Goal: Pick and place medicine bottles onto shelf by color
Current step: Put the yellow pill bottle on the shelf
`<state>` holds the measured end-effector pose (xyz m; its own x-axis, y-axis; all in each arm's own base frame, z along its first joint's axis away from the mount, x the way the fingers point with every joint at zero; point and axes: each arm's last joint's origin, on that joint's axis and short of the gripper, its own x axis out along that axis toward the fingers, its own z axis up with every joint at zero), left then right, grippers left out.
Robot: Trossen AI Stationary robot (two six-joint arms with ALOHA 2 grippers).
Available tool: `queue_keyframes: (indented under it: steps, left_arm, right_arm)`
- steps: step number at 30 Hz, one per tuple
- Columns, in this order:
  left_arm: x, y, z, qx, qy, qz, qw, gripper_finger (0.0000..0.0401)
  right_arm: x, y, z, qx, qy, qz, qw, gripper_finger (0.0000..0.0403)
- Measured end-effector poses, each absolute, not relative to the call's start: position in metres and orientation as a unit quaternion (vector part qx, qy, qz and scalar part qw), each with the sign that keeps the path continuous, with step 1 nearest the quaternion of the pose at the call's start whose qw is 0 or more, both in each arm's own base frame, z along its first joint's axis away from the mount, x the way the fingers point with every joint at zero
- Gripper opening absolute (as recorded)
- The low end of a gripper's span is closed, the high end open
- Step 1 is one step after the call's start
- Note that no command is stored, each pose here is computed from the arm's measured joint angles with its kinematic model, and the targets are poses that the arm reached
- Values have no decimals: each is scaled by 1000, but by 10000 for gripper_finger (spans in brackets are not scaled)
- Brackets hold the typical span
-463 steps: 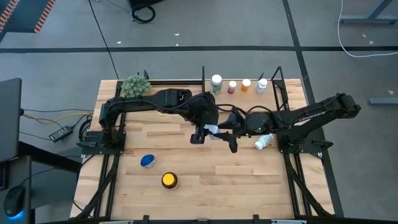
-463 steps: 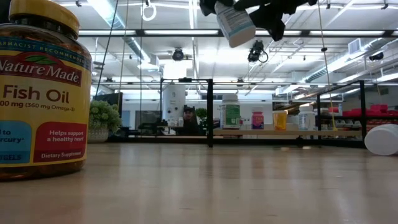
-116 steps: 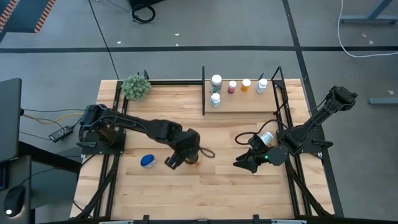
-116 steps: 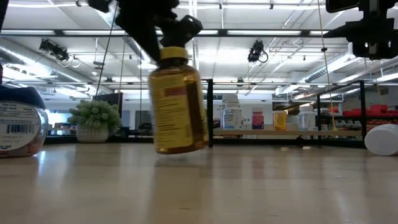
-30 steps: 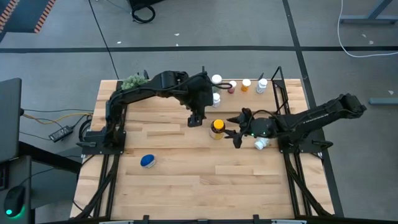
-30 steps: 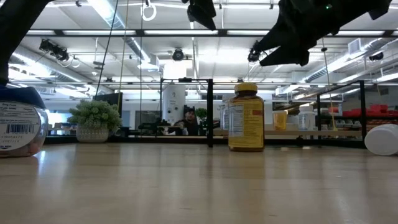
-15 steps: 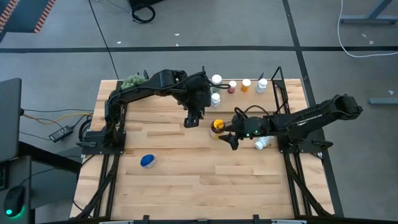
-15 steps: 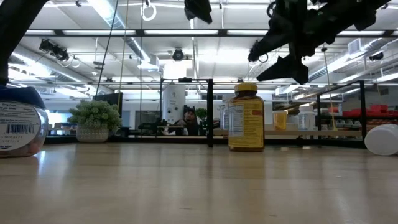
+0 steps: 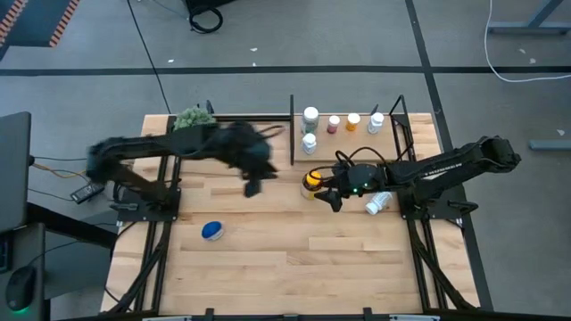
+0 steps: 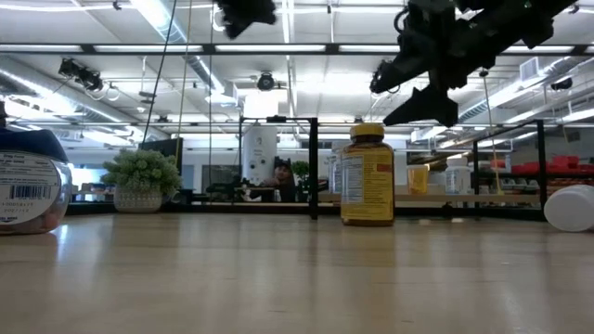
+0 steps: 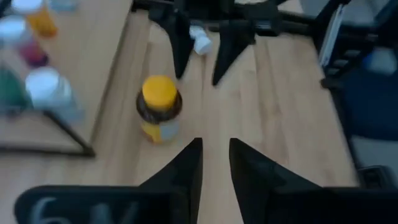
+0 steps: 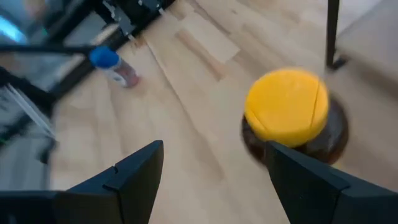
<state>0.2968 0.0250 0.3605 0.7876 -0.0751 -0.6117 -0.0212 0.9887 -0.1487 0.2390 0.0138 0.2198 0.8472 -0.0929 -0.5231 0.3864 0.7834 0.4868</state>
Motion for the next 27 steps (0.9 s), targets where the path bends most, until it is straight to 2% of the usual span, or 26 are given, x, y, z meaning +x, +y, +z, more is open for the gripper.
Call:
queue_keyframes:
  steps: [6, 10, 16, 20, 24, 27]
  left_arm:
    - [240, 22, 344, -152, 266, 23, 952, 114]
    - [214, 21, 333, -179, 257, 53, 948, 143]
    - [198, 19, 332, -183, 245, 58, 950, 186]
    - [198, 19, 332, -183, 245, 59, 950, 207]
    - [198, 19, 331, -185, 251, 60, 948, 219]
    - [198, 19, 331, -185, 252, 61, 948, 218]
  right_arm:
    - [245, 11, 240, 155, 236, -141, 949, 290]
    - [248, 6, 243, 80, 243, -171, 951, 296]
    - [263, -3, 220, 102, 288, -163, 938, 304]
    - [271, -4, 216, 114, 278, -173, 938, 309]
    - [270, -5, 215, 110, 278, -185, 936, 310]
    - [266, -5, 207, 107, 317, -184, 924, 310]
